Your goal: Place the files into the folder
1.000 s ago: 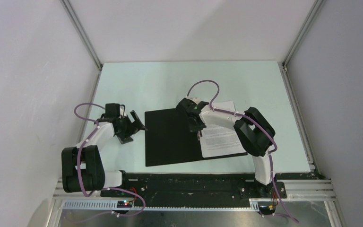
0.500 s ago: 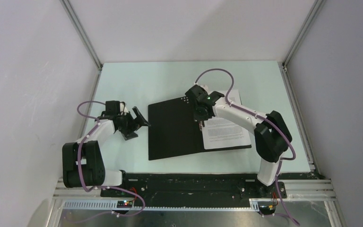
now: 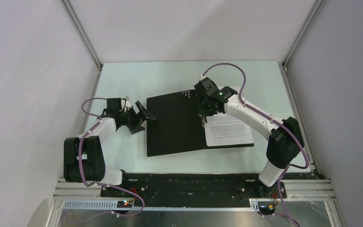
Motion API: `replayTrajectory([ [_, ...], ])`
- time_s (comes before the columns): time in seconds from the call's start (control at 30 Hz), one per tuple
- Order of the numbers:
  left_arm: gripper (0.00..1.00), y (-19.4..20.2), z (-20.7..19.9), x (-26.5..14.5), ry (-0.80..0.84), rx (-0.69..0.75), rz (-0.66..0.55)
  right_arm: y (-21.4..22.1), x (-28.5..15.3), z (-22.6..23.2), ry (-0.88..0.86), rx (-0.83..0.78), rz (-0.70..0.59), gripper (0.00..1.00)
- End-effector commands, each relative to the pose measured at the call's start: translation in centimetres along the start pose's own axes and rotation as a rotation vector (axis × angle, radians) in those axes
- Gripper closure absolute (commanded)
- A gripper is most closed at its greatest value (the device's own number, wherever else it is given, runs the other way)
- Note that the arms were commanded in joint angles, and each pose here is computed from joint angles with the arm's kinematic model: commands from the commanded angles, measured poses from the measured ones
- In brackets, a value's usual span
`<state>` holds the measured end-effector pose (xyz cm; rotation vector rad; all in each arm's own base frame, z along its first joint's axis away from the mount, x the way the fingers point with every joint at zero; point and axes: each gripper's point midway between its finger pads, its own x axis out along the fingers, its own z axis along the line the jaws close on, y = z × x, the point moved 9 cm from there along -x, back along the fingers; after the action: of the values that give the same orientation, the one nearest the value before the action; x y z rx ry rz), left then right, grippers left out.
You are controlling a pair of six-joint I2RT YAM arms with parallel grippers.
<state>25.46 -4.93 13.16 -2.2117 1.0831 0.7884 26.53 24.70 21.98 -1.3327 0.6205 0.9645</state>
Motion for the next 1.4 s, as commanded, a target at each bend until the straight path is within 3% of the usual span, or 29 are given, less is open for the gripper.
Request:
replayTrajectory([
  [0.0,0.0,-0.8,-2.9,-0.7,0.207,0.04,-0.019,-2.1,-2.7,0.4,-0.107,0.02,-0.076,1.0],
  [0.23,0.0,1.3,-6.1,-1.7,0.361,0.097,0.021,-1.4,0.1,1.1,-0.159,0.055,-0.025,1.0],
  [0.43,0.0,2.6,-7.3,-4.8,0.415,0.129,-0.058,-0.3,3.3,1.4,-0.162,0.087,-0.011,1.0],
  [0.63,0.0,2.9,-9.0,-8.0,0.436,0.205,-0.173,2.0,6.8,4.6,-0.2,0.094,0.028,1.0],
  [0.87,0.0,3.8,-9.9,-9.3,0.41,0.292,-0.187,3.8,9.0,8.7,-0.319,0.156,0.056,0.99],
  [1.1,0.0,4.2,-10.8,-9.7,0.408,0.322,-0.188,4.1,8.6,10.9,-0.434,0.204,0.076,0.68],
  [1.37,0.0,4.7,-14.2,-10.0,0.443,0.379,-0.174,3.0,6.2,11.4,-0.548,0.269,0.07,0.55],
])
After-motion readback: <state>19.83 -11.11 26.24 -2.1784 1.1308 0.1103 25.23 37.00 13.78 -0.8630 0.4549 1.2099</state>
